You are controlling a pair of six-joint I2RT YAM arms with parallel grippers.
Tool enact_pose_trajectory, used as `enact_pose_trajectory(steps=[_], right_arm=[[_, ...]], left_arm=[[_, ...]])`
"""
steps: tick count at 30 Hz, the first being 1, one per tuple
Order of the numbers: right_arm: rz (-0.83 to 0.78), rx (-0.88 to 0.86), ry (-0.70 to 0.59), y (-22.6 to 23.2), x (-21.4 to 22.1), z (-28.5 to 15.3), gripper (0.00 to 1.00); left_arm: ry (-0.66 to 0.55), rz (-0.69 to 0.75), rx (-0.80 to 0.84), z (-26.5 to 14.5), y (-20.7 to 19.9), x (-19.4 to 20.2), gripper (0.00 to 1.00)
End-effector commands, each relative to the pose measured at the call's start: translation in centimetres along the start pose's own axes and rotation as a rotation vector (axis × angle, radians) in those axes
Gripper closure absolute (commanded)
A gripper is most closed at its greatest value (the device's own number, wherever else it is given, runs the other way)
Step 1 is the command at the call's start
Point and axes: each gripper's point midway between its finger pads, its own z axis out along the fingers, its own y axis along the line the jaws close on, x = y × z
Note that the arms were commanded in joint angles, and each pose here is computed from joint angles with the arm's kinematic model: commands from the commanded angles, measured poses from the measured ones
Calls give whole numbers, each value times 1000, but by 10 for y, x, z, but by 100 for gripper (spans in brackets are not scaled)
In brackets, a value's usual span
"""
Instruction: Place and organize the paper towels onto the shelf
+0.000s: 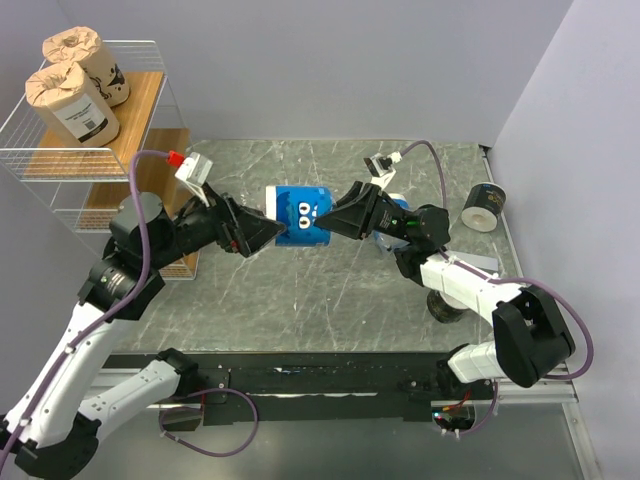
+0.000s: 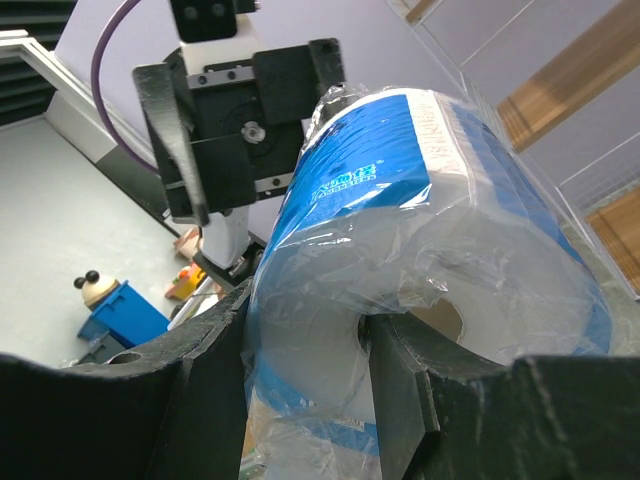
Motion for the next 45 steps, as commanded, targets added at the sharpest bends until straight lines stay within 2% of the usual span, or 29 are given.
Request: enact_pose_trajectory(steps=[1, 7, 12, 19, 25, 28, 29, 35, 38, 42, 44, 45], right_arm=[[-345, -315, -94, 96, -18, -5, 64], [-343, -322, -96, 97, -18, -5, 64], [-332, -316, -92, 92, -17, -5, 64], [-328, -313, -78, 87, -14, -3, 64], [-306, -290, -73, 76, -10, -4, 62], [-300, -269, -64, 69, -6, -6, 58], [-305, -255, -62, 65, -3, -6, 56], [-320, -167, -50, 51, 3, -11, 48], [-322, -118, -50, 45, 4, -16, 41], [-347, -57, -83, 46, 0, -29, 31], [-302, 44, -86, 26, 0, -37, 25], [-303, 94, -143, 27, -10, -43, 25]], left_arm=[[-35, 19, 27, 7, -3, -9, 2], [-19, 10, 24, 14, 4, -3, 1], [-11, -1, 89, 16, -4, 4, 1], [7, -10, 135, 24, -3, 12, 5], [2, -9, 192, 25, -11, 13, 19], [7, -7, 197, 27, -10, 14, 34], [11, -6, 200, 27, -10, 15, 42], [-18, 7, 224, 24, -14, 12, 59], [-20, -3, 237, 24, -15, 14, 64], [-43, 17, 246, 23, -20, 6, 65], [-40, 43, 197, 22, -13, 5, 65], [-31, 47, 166, 19, -11, 3, 64]])
